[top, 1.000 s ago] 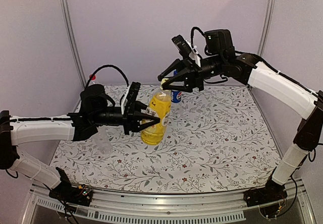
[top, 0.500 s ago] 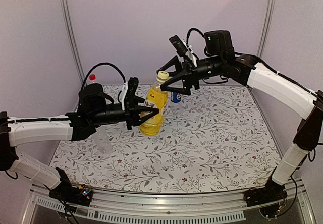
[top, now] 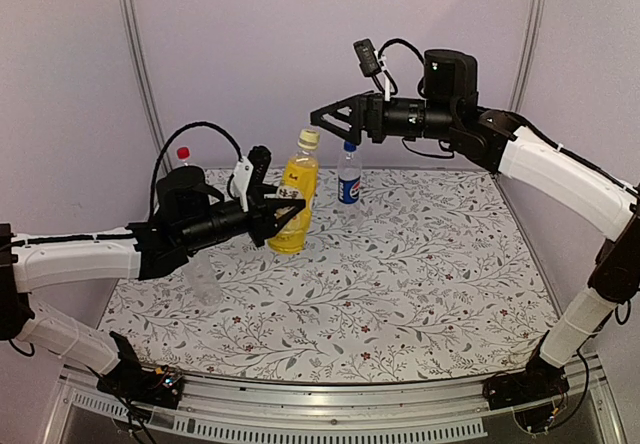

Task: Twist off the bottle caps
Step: Unscrew the bottle cap from the plastic bottle.

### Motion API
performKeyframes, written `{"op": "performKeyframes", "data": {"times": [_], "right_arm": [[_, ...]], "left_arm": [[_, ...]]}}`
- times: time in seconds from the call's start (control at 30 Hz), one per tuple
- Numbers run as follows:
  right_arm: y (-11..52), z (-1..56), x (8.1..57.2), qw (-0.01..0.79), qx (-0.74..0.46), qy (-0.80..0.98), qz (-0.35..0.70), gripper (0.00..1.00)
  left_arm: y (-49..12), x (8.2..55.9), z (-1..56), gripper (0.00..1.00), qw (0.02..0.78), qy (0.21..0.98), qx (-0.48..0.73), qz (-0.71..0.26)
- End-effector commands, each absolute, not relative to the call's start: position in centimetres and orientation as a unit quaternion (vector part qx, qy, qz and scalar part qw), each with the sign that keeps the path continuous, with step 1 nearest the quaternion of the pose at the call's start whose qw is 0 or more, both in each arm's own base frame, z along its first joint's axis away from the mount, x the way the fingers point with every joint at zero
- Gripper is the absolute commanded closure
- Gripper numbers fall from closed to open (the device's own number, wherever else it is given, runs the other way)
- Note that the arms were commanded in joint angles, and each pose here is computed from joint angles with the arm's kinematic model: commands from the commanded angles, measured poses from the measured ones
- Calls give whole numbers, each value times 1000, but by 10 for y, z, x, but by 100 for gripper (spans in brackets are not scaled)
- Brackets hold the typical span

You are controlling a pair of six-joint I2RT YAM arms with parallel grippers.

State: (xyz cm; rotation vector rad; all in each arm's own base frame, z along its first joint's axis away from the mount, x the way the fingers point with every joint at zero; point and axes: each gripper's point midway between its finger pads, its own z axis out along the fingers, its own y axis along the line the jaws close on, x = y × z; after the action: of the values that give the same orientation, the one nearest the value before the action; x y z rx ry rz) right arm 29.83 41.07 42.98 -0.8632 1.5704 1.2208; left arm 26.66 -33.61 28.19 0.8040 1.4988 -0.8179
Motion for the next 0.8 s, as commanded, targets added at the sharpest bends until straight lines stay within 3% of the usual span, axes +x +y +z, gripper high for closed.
{"op": "performKeyframes", "data": {"times": [0.0, 0.3, 0.77], "right_arm": [[405, 446, 309, 487, -287, 651, 506, 11], [426, 427, 316, 464, -265, 680, 502, 16], [449, 408, 310, 427, -288, 684, 517, 43]], "left_arm": [[-332, 272, 298, 71, 614, 640, 332, -321], [-329, 277, 297, 71, 622, 648, 322, -298], [-327, 278, 297, 71, 628, 651, 320, -282]]}}
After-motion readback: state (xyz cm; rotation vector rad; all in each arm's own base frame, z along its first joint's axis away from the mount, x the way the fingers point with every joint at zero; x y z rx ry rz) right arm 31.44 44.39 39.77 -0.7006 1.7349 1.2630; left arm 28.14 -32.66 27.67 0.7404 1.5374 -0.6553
